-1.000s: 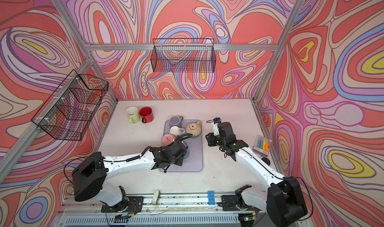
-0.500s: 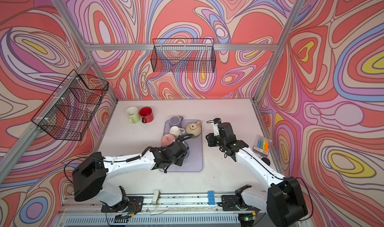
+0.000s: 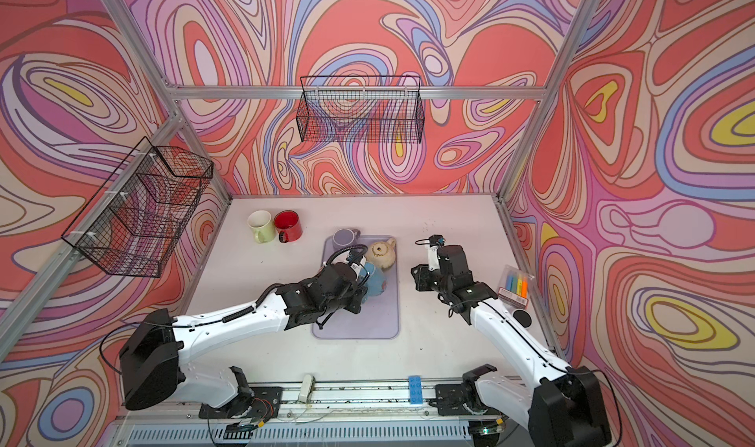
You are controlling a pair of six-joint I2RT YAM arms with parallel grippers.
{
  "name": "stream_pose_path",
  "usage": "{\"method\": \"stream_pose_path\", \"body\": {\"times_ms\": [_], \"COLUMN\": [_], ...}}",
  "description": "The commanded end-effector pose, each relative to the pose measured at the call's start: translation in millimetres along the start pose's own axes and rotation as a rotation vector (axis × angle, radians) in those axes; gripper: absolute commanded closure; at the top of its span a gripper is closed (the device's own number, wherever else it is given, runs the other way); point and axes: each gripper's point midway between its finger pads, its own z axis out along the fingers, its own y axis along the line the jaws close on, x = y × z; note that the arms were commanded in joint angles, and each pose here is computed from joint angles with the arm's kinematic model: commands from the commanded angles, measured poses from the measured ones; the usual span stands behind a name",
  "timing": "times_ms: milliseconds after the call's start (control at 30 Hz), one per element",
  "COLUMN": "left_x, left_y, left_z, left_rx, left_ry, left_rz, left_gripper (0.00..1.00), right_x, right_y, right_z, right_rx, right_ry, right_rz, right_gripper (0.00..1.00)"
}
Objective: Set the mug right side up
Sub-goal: 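Lift the blue dotted mug with the left gripper toward the right gripper, then close the right gripper on the blue mug's rim while the left gripper holds it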
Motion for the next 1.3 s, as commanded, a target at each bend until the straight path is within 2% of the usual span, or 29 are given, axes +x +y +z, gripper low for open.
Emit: {"method": "stream_pose_path", "body": {"times_ms": [0, 133, 433, 700, 900, 1067, 1267], "left_x": [-59.1, -87.7, -146.5, -181.9, -197.7, -198.2, -196.7], "left_y": [-19.5, -21.4, -26.6, -41.4, -59.3, -65.8, -68.5], "left_z": [-28.7, -46.7, -86.8, -115.8, -131.7, -127.7, -123.5], "left_rx": [0.139, 0.216, 0.396, 0.536, 0.648, 0.714, 0.754], "left_ry": [-0.186, -0.266, -0.44, -0.542, -0.595, -0.588, -0.578], "left_rz": [-0.03, -0.045, -0.054, -0.021, -0.013, -0.048, -0.08], "left_gripper": [1.0, 1.0, 1.0, 1.0, 1.0, 1.0, 1.0], "right_x": [-4.8, -11.1, -19.6, -23.0, -42.8, -60.4, -68.7], "right_y": [0.1, 7.2, 63.8, 93.9, 109.1, 123.7, 138.0], "right_z": [-10.1, -20.7, -54.3, -76.2, -87.2, -99.7, -96.0], "right_rx": [-0.045, -0.136, -0.484, -0.712, -0.836, -0.912, -0.984], "right_ry": [-0.034, -0.076, -0.165, -0.225, -0.301, -0.364, -0.395], "right_rz": [0.042, 0.066, 0.005, -0.004, 0.012, -0.02, -0.024], "right_gripper": [0.72, 0.72, 0.69, 0.6, 0.59, 0.58, 0.58]}}
